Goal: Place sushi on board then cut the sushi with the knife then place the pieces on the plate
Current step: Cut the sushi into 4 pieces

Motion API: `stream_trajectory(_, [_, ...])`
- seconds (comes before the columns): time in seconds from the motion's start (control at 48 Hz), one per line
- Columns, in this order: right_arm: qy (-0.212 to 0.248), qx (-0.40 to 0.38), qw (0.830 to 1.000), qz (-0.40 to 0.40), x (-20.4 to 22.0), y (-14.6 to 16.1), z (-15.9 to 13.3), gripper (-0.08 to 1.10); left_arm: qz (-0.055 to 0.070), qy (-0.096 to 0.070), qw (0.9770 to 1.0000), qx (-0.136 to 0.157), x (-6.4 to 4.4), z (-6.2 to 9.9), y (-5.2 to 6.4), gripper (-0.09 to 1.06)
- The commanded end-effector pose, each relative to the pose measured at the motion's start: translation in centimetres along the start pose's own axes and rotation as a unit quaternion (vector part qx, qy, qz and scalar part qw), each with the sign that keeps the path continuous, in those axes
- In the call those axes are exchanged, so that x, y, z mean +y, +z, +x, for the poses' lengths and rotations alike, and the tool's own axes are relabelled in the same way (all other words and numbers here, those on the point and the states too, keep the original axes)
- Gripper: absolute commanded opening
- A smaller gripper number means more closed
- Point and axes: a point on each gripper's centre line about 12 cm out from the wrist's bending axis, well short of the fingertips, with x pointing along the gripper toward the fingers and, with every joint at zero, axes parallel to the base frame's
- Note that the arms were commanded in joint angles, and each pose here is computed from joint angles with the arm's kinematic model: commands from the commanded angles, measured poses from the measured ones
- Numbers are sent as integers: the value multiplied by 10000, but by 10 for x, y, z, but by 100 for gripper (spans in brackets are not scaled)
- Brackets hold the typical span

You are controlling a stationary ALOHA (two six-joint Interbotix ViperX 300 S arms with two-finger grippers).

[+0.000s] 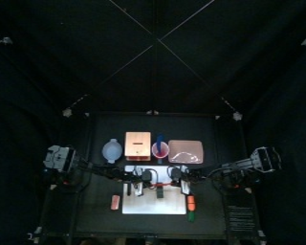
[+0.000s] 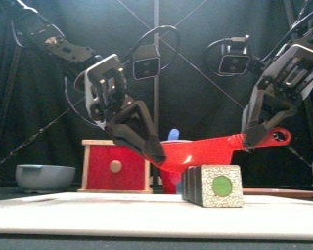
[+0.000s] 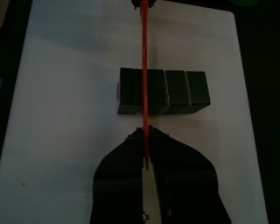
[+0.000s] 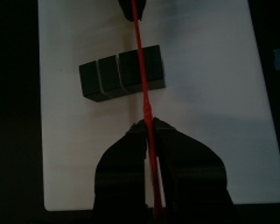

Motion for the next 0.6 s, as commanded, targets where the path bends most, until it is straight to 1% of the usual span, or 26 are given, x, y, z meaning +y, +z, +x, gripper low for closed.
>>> stream_trajectory(0.021, [7, -38, 10000, 19, 0, 3, -1, 28, -12, -15, 9999, -122, -1, -1, 9, 38])
stream_trajectory(0.146, [-20, 103, 9999, 47, -1, -2, 5, 28, -16, 4, 10000, -64, 1, 1, 5, 39])
stream_trajectory(0.438, [-92, 417, 9991, 61, -3, -11, 23, 28, -6, 53, 9999, 146, 4, 13, -8, 38])
stream_trajectory(0.5, [-104, 462, 9989, 47, -4, -13, 25, 28, 2, 57, 9998, 168, 4, 14, -9, 38])
stream_trajectory(0.604, [-115, 491, 9987, 39, -5, -14, 26, 28, 43, 58, 9998, 160, 4, 14, -8, 38])
